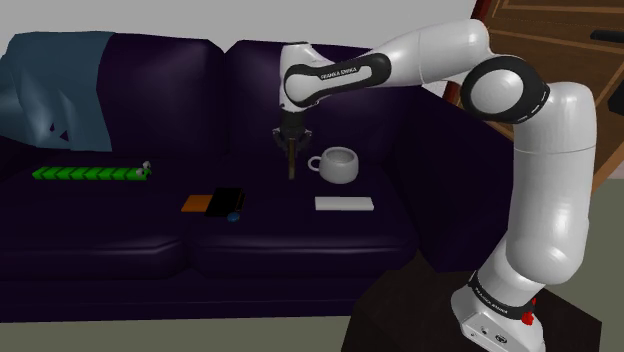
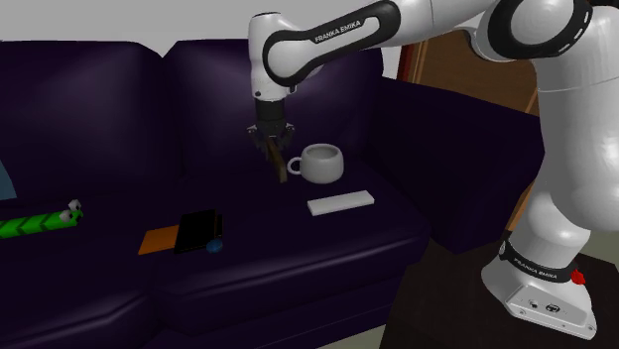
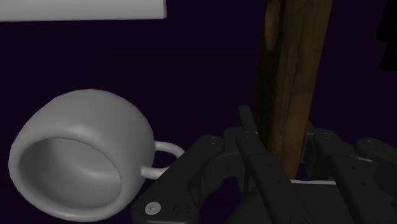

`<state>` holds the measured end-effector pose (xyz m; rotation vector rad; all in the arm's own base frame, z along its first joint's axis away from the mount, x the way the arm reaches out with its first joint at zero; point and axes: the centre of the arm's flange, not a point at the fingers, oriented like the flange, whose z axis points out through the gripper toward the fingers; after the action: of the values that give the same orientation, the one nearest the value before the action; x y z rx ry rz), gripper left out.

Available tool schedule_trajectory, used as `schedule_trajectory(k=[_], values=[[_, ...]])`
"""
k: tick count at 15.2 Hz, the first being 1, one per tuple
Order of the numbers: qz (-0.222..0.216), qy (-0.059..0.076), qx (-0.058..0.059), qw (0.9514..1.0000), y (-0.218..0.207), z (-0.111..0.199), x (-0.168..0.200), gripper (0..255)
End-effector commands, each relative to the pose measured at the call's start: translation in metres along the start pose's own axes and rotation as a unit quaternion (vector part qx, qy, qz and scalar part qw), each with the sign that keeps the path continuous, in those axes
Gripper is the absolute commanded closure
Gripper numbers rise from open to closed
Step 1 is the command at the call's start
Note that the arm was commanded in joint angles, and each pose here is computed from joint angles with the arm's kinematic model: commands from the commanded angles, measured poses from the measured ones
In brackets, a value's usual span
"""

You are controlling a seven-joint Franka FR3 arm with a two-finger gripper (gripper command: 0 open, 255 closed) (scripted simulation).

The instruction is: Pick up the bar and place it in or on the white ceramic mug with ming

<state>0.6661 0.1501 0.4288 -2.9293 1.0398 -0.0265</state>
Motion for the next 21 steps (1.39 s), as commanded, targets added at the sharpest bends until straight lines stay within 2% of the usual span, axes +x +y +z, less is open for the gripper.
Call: schedule_trajectory(k=[1, 3, 19, 21], values=[[0.0, 0.0, 0.0, 1.0, 0.0, -0.011, 0.001, 255], [0.0, 0.0, 0.0, 1.0, 0.0, -0.021, 0.001, 255], [0.0, 0.0, 0.0, 1.0, 0.172, -0.021, 0.124, 255], [0.0, 0.0, 0.0, 1.0, 0.172, -0.01, 0.124, 255]])
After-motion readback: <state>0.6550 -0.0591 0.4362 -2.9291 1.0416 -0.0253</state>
